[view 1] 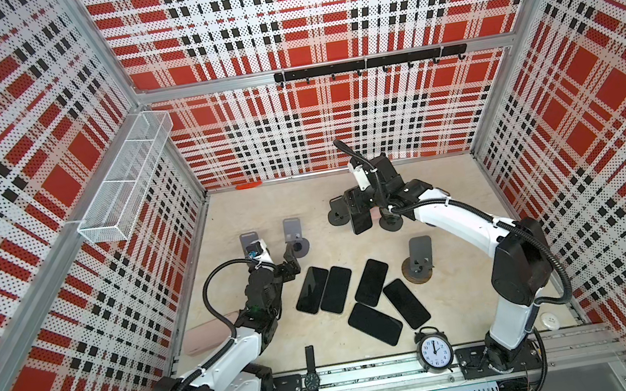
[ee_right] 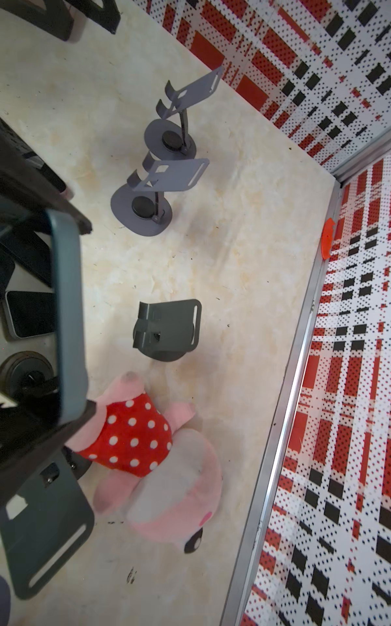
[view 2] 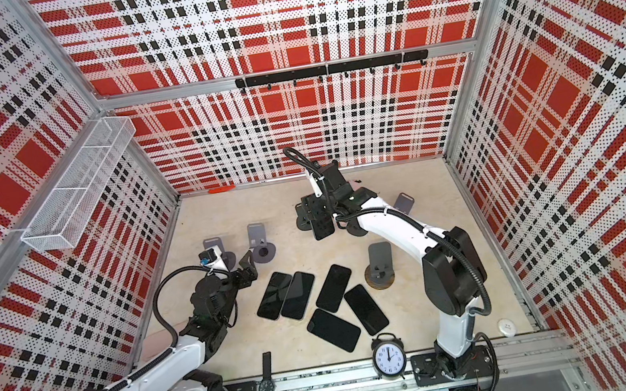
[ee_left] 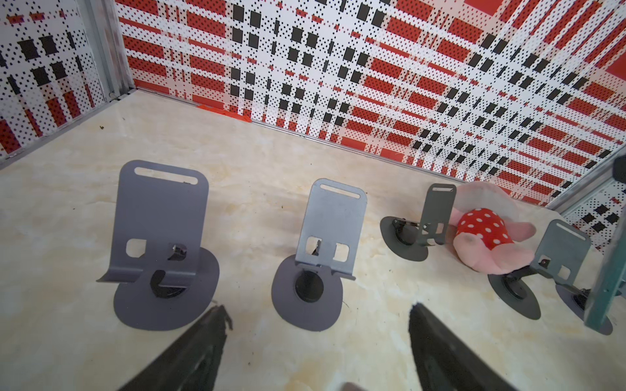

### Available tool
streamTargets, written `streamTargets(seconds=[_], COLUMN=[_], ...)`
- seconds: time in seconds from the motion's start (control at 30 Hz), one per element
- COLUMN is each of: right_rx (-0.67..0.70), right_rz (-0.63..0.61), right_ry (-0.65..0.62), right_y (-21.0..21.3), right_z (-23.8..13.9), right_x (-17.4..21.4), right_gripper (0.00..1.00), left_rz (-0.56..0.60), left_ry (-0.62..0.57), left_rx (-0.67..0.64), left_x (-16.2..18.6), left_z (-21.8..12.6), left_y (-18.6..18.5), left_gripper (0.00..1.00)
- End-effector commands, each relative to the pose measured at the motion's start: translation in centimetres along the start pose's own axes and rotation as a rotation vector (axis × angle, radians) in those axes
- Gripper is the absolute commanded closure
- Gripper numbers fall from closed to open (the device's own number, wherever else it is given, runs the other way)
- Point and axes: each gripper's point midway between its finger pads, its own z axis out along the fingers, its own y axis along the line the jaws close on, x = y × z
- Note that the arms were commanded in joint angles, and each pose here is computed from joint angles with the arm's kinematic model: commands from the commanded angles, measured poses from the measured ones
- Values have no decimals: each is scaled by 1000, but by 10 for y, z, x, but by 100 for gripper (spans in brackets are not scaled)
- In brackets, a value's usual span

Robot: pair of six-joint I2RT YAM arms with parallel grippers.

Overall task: Remove the phone from the phone stand
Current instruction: 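Lift the teal-edged phone off its stand with the right gripper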

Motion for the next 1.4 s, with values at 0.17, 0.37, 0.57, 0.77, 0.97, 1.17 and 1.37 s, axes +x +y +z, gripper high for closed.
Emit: streamTargets(seconds=[0.17,0.37,0.57,0.77,0.97,1.17,1.37], right_rx=[-71,-88,-97,-76,-84,-81,-95], right_rz=[-254,-322,-341,-351,-332,-338,-343], right_ry=[61,141,236,284,351,390,431], right_y=[53,59,58,52,52,49,50], right_z=[41,60,80,88,94,102,110], right_x=[16,39,64,79,95,108,122], right_gripper=[31,31,33,32,32,32,32], left_rz=[1,-1,-12,-16,-23,-25,-23], left_ry=[-29,-37,-37,-37,-35,-31,-27], left_rx=[-27,-34,-47,-42,-37,-30,-37], left_x=[-3,-4,-4,-4,-3,-1,0], left_z=[-2,-3,-4,-4,-4,-3,-2], left_y=[6,9,14,14,14,13,14], left_gripper=[12,12,11,11,11,11,11])
